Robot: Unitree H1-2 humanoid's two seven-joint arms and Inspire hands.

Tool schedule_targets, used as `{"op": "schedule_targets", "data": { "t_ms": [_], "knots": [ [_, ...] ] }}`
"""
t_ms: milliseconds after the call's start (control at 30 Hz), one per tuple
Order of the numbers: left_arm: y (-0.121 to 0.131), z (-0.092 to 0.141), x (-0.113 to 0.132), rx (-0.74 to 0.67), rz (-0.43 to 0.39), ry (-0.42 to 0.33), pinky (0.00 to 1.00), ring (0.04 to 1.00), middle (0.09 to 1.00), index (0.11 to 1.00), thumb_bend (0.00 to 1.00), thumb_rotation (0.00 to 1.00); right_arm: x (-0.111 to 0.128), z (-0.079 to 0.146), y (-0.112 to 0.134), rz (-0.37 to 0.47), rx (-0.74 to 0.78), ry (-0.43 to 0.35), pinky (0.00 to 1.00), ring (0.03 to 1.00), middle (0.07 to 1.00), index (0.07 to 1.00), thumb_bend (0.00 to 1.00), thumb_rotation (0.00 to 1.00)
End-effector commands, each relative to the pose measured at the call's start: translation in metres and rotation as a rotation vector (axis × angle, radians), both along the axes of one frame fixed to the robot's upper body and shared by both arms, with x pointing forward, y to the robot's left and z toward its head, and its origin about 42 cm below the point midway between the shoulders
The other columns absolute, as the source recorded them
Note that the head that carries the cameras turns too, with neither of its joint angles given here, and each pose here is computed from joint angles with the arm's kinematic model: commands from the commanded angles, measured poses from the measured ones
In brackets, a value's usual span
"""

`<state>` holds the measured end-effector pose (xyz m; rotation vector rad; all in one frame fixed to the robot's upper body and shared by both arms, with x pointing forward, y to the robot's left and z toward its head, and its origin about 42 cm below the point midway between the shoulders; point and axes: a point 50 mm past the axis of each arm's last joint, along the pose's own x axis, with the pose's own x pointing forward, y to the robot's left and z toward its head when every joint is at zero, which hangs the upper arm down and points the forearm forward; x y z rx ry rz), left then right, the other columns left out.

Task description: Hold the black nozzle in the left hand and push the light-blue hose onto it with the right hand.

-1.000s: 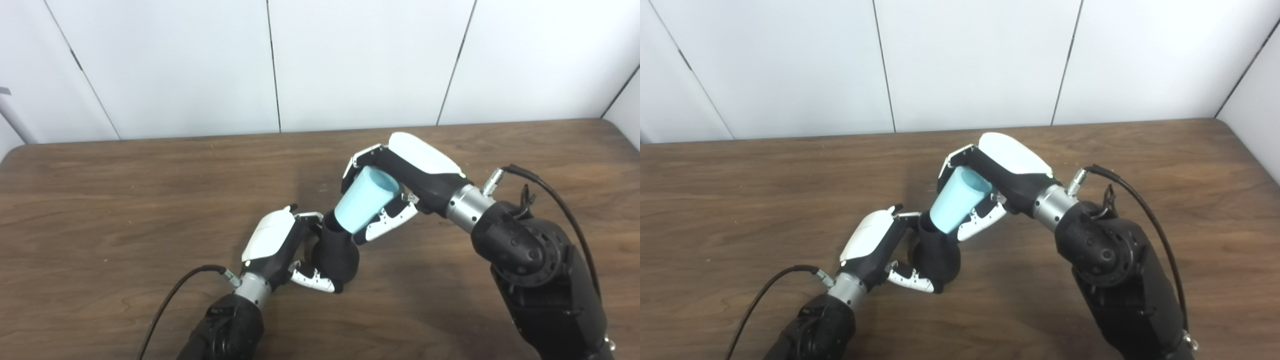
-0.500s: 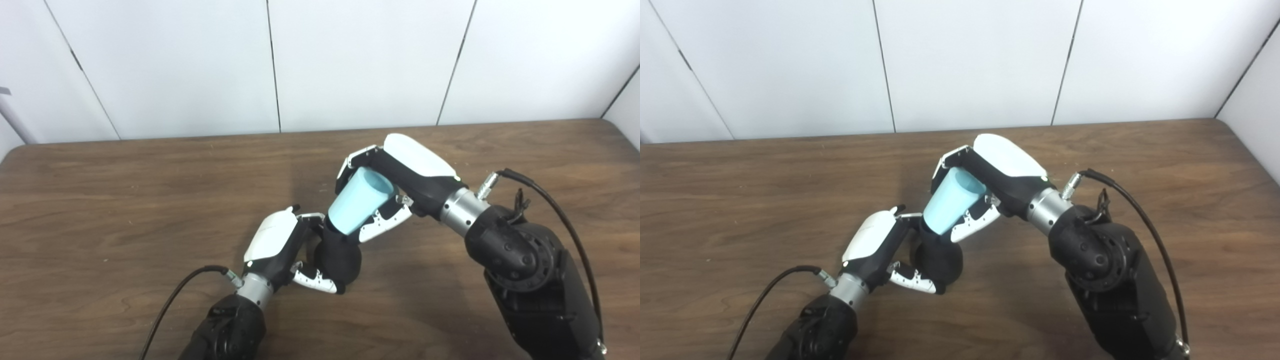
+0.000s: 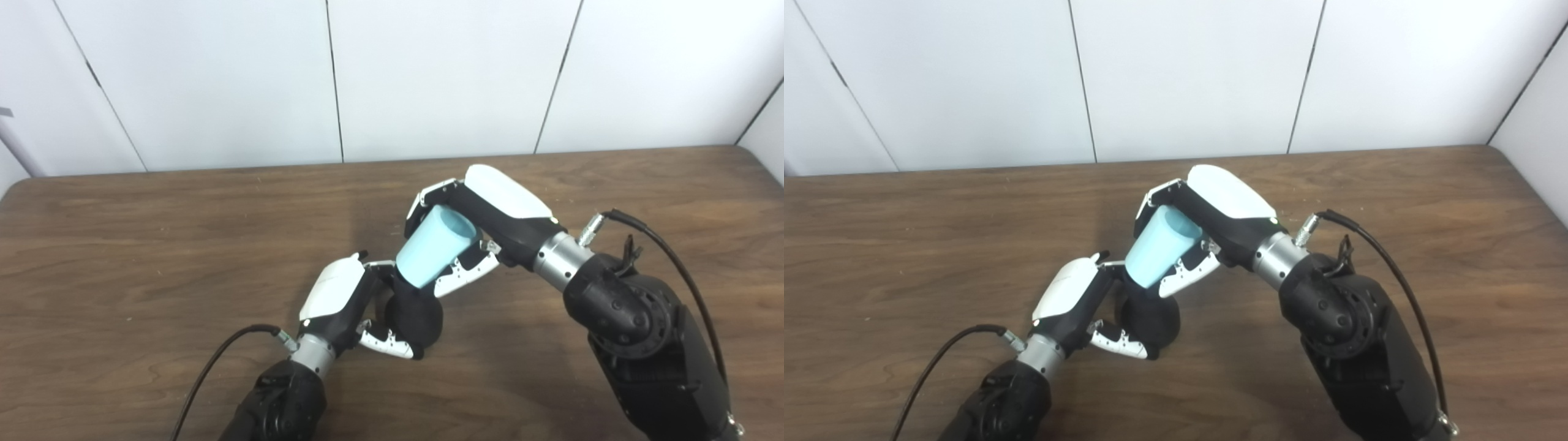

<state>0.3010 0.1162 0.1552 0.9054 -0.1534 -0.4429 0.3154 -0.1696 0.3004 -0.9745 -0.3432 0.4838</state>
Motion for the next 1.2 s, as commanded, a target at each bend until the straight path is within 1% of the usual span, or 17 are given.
{"op": "schedule_targets", "data": {
  "t_ms": [0,133,300,567,833,967,1167],
  "knots": [
    [-0.011,-0.032,-0.014,0.046,-0.062,0.174,0.98,0.716,0.547,0.449,0.51,0.00,0.001,0.005,0.008,0.040,-0.010,-0.004,0.30,0.424,0.510,0.509,0.50,0.00],
    [-0.011,-0.032,-0.014,0.048,-0.064,0.172,0.98,0.716,0.547,0.449,0.51,0.00,0.000,0.010,0.009,0.047,-0.014,-0.002,0.30,0.426,0.513,0.513,0.50,0.00],
    [-0.010,-0.033,-0.013,0.048,-0.067,0.176,0.98,0.716,0.548,0.450,0.51,0.00,0.001,0.021,0.009,0.057,-0.049,-0.020,0.31,0.420,0.509,0.510,0.50,0.00],
    [-0.011,-0.033,-0.013,0.051,-0.068,0.179,0.98,0.717,0.549,0.449,0.51,0.00,0.005,0.030,0.010,0.068,-0.081,-0.042,0.31,0.419,0.509,0.510,0.50,0.00],
    [-0.011,-0.033,-0.013,0.052,-0.068,0.183,0.98,0.718,0.547,0.450,0.51,0.00,0.008,0.041,0.016,0.103,-0.143,-0.075,0.30,0.430,0.507,0.505,0.50,0.00],
    [-0.010,-0.033,-0.013,0.053,-0.067,0.185,0.98,0.718,0.546,0.451,0.51,0.00,0.013,0.045,0.015,0.113,-0.167,-0.073,0.30,0.435,0.509,0.500,0.50,0.00],
    [-0.009,-0.032,-0.011,0.055,-0.064,0.187,0.98,0.717,0.551,0.449,0.51,0.00,0.013,0.051,0.021,0.148,-0.232,-0.067,0.31,0.435,0.509,0.497,0.50,0.00]
  ]
}}
